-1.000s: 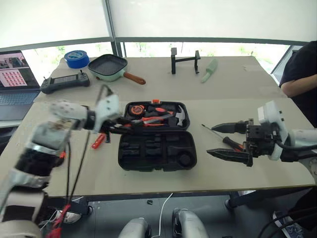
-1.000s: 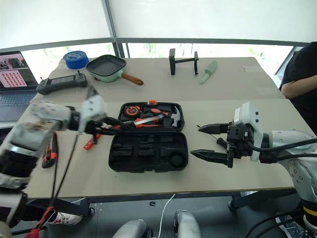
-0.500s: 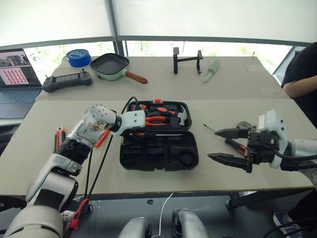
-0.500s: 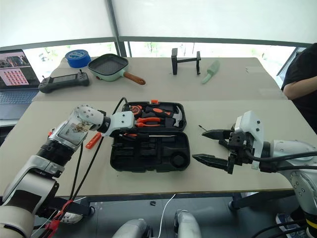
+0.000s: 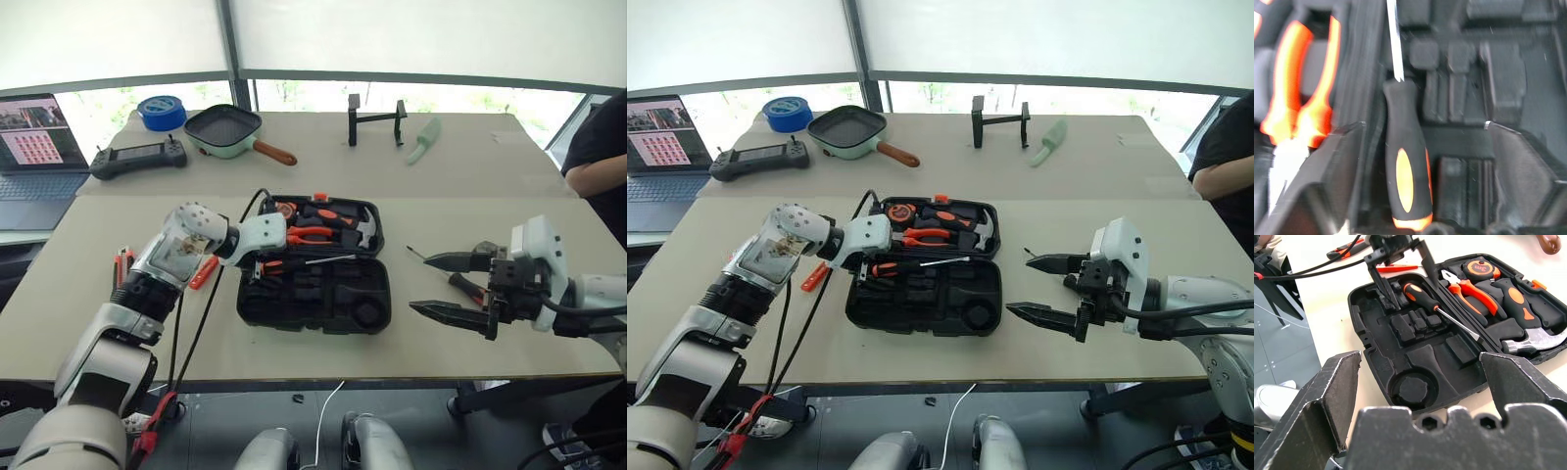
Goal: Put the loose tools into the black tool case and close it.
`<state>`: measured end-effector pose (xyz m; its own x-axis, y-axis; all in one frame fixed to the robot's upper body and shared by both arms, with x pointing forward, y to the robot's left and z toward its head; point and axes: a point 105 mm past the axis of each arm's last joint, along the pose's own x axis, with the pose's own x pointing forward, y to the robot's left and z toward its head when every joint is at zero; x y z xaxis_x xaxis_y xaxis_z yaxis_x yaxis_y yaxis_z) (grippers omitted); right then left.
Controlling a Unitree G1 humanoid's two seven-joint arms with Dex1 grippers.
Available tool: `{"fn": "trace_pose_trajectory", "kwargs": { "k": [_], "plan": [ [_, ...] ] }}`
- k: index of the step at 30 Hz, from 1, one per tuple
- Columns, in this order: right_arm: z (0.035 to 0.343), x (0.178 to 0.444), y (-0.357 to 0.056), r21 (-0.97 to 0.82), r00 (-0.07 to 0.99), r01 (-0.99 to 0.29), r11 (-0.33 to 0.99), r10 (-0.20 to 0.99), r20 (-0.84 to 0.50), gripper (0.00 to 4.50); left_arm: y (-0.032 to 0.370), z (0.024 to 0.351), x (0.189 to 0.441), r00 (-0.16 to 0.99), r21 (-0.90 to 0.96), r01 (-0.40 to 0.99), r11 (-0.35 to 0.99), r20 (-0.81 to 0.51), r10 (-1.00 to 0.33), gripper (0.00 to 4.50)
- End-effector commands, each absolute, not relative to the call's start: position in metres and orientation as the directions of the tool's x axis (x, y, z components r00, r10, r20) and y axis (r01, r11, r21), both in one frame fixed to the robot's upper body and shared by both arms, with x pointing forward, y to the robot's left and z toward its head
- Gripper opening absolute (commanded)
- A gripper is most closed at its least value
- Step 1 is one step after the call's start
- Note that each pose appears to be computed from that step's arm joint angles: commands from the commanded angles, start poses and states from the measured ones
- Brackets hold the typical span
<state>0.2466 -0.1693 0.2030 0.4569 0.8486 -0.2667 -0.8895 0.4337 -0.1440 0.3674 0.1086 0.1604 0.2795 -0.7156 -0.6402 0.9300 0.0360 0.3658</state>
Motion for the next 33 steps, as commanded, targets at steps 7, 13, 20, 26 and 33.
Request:
{"fn": "trace_pose_trajectory", "kwargs": {
  "k": [7, 13, 20, 26, 33],
  "plan": [
    [0.215, 0.246, -0.164, -0.203, 0.450, -0.890, 0.409, 0.863, -0.230, 4.50, 0.097, 0.160, 0.375, 0.299, 0.412, 0.911, 0.018, -0.630, -0.717, 1.36],
    [0.215, 0.245, -0.163, -0.203, 0.454, -0.887, 0.414, 0.862, -0.226, 4.50, 0.093, 0.158, 0.382, 0.310, 0.417, 0.909, 0.027, -0.630, -0.712, 0.11],
    [0.213, 0.244, -0.162, -0.204, 0.460, -0.884, 0.421, 0.861, -0.219, 4.50, 0.087, 0.151, 0.379, 0.282, 0.415, 0.910, -0.024, -0.660, -0.697, 0.11],
    [0.214, 0.245, -0.161, -0.205, 0.461, -0.883, 0.422, 0.861, -0.213, 4.50, 0.084, 0.144, 0.380, 0.278, 0.459, 0.882, -0.105, -0.687, -0.671, 0.11],
    [0.213, 0.245, -0.160, -0.209, 0.462, -0.882, 0.422, 0.861, -0.214, 4.50, 0.084, 0.158, 0.380, 0.262, 0.491, 0.858, -0.153, -0.673, -0.691, 0.11]
  ]
}}
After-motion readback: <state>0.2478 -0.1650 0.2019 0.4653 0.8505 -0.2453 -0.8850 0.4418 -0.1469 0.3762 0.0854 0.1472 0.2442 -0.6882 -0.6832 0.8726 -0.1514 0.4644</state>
